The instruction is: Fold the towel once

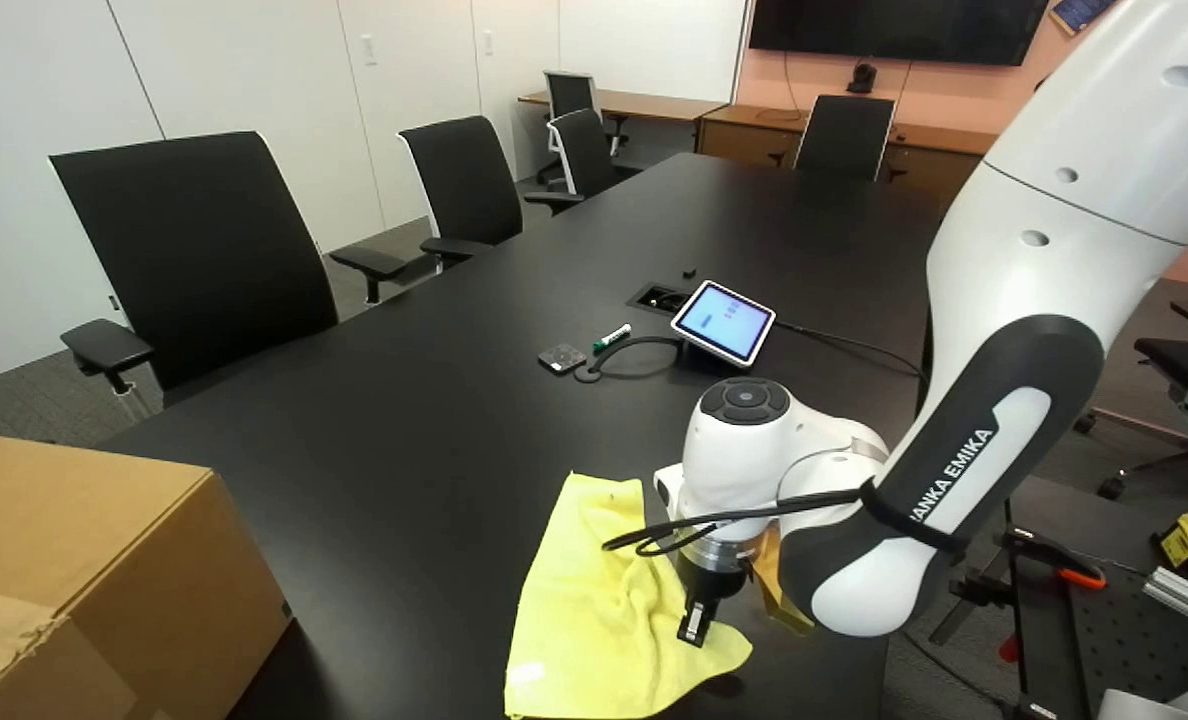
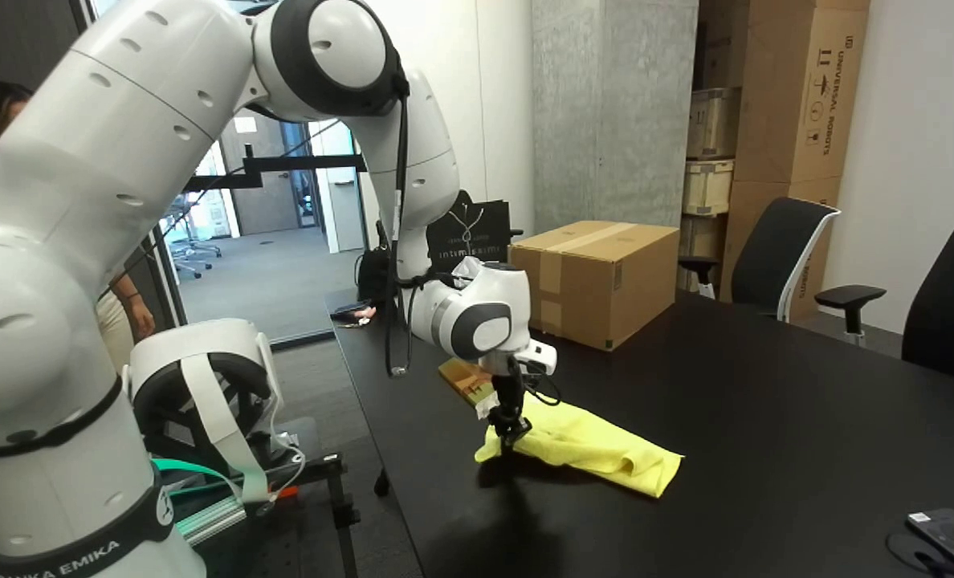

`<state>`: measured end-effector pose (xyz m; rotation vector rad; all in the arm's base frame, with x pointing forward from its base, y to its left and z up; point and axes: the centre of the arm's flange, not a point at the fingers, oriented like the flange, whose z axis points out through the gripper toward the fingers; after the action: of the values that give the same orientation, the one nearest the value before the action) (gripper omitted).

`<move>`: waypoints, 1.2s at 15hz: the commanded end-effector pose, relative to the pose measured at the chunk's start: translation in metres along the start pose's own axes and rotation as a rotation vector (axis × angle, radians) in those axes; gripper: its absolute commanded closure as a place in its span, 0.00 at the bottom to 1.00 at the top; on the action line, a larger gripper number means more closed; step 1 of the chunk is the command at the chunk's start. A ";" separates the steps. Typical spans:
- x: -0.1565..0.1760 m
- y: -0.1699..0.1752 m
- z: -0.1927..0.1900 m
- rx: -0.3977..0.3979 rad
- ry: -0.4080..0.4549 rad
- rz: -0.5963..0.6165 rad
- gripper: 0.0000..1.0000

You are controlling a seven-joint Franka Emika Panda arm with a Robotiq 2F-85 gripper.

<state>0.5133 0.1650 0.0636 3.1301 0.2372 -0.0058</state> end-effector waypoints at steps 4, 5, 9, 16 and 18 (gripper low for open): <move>0.021 -0.012 -0.034 -0.003 0.106 -0.025 0.93; 0.026 -0.016 -0.036 0.000 0.122 -0.028 0.93; 0.054 -0.044 -0.043 -0.008 0.194 -0.094 0.93; 0.093 -0.103 -0.027 -0.113 0.284 -0.309 0.93; 0.099 -0.113 -0.020 -0.154 0.310 -0.351 0.94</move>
<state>0.5739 0.2692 0.1011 2.9622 0.6876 0.3762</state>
